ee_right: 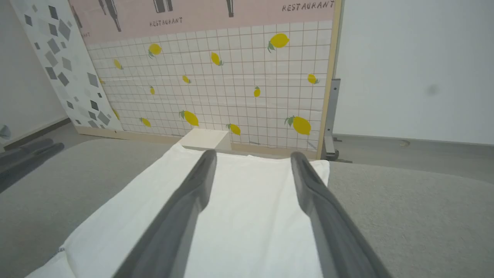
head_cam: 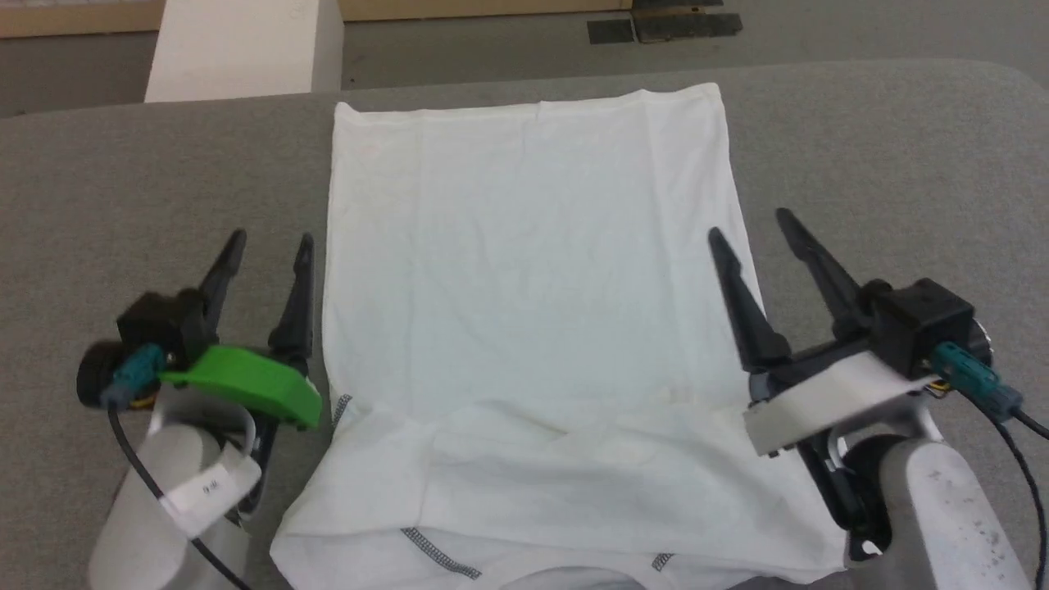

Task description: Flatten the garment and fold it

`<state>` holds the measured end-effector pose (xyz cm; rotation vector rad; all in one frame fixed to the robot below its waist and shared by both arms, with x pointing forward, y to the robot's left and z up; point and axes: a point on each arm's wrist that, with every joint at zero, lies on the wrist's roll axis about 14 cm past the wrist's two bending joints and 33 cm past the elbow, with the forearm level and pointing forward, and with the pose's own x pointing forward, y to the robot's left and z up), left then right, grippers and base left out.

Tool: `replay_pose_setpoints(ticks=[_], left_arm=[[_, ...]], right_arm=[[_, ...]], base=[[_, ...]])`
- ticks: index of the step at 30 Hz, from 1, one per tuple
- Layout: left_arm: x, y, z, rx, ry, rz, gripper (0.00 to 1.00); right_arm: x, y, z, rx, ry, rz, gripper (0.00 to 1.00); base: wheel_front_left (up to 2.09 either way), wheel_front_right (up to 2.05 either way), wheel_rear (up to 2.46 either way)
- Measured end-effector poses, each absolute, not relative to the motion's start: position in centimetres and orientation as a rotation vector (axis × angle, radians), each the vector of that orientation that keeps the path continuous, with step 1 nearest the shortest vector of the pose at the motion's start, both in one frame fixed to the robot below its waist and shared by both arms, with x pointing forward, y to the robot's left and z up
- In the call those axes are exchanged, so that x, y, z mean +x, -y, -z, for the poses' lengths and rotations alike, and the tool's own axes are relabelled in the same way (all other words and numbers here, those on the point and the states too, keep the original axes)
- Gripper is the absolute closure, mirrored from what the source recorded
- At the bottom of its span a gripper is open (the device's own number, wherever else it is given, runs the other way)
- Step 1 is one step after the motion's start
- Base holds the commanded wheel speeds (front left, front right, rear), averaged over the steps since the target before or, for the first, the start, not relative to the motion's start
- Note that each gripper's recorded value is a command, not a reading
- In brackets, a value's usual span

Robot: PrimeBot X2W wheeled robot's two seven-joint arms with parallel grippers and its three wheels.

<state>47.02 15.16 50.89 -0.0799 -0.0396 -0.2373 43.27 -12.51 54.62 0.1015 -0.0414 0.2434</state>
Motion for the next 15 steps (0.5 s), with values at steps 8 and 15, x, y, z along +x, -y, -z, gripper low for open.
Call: replay_pose_setpoints(ticks=[8,15], left_arm=[[55.0,-14.4,-52.1,0.026,-0.011,0.309,0.0],[61.6,-15.6,-49.5,-0.008,-0.186,0.264,0.0]], right_arm=[[43.2,19.0,-51.3,0.059,-0.012,-0.051,0.0],[43.1,21.6,-48.1,0.074,-0.082,0.029,0.0]], base=[[0.0,0.0,0.0],[0.0,0.0,0.0]])
